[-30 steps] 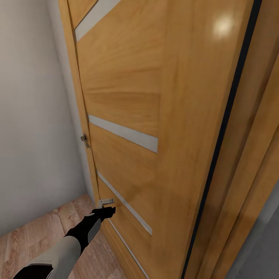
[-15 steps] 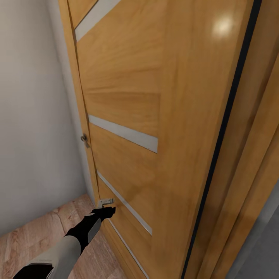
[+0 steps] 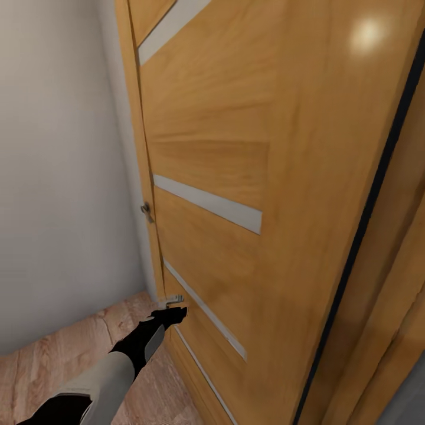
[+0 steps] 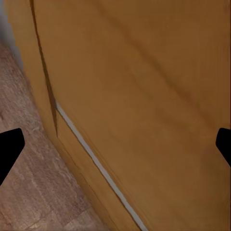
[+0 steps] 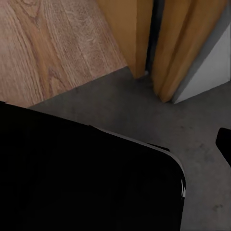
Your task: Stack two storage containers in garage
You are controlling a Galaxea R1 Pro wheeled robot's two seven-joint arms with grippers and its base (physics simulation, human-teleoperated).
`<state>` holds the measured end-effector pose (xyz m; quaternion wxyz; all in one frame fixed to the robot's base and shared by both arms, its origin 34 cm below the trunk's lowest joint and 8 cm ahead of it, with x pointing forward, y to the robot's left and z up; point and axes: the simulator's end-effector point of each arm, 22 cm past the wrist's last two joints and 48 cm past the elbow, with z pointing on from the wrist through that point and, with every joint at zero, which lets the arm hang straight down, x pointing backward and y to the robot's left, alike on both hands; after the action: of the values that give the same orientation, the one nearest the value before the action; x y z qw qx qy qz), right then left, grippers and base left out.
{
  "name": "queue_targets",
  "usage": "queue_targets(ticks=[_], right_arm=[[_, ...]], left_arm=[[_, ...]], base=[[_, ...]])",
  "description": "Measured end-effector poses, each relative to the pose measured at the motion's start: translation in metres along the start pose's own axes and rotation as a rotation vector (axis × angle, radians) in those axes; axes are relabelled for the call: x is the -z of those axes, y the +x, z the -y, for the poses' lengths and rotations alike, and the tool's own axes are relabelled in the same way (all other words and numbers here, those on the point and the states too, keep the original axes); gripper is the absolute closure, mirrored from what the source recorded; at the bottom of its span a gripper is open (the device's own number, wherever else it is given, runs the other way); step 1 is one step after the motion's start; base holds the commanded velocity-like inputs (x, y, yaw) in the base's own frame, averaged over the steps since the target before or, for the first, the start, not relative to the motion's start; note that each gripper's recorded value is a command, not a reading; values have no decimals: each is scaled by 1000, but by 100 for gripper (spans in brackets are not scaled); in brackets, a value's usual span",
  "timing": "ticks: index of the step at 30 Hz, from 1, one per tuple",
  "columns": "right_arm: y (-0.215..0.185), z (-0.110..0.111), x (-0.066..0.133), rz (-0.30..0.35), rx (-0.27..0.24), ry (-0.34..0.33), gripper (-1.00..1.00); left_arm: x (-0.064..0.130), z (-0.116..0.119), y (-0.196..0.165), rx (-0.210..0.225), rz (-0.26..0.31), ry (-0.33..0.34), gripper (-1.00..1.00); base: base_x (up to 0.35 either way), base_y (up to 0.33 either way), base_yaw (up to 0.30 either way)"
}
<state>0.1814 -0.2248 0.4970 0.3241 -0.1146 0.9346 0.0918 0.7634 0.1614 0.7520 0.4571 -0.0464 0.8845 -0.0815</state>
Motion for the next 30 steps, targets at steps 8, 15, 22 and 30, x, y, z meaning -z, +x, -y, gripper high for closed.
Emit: queue_targets(ticks=[8,15,22,30], right_arm=[[0,0,0,0,0,0,-100],[0,0,0,0,0,0,-100],[0,0,0,-1,0,0,-100],[0,0,0,0,0,0,-100]], left_arm=[[0,0,0,0,0,0,-100],[0,0,0,1,0,0,-100],[0,0,0,2,0,0,-100],[0,0,0,1,0,0,-100]], base=[[0,0,220],[0,0,16],[-151,43,1],[-144,11,0]])
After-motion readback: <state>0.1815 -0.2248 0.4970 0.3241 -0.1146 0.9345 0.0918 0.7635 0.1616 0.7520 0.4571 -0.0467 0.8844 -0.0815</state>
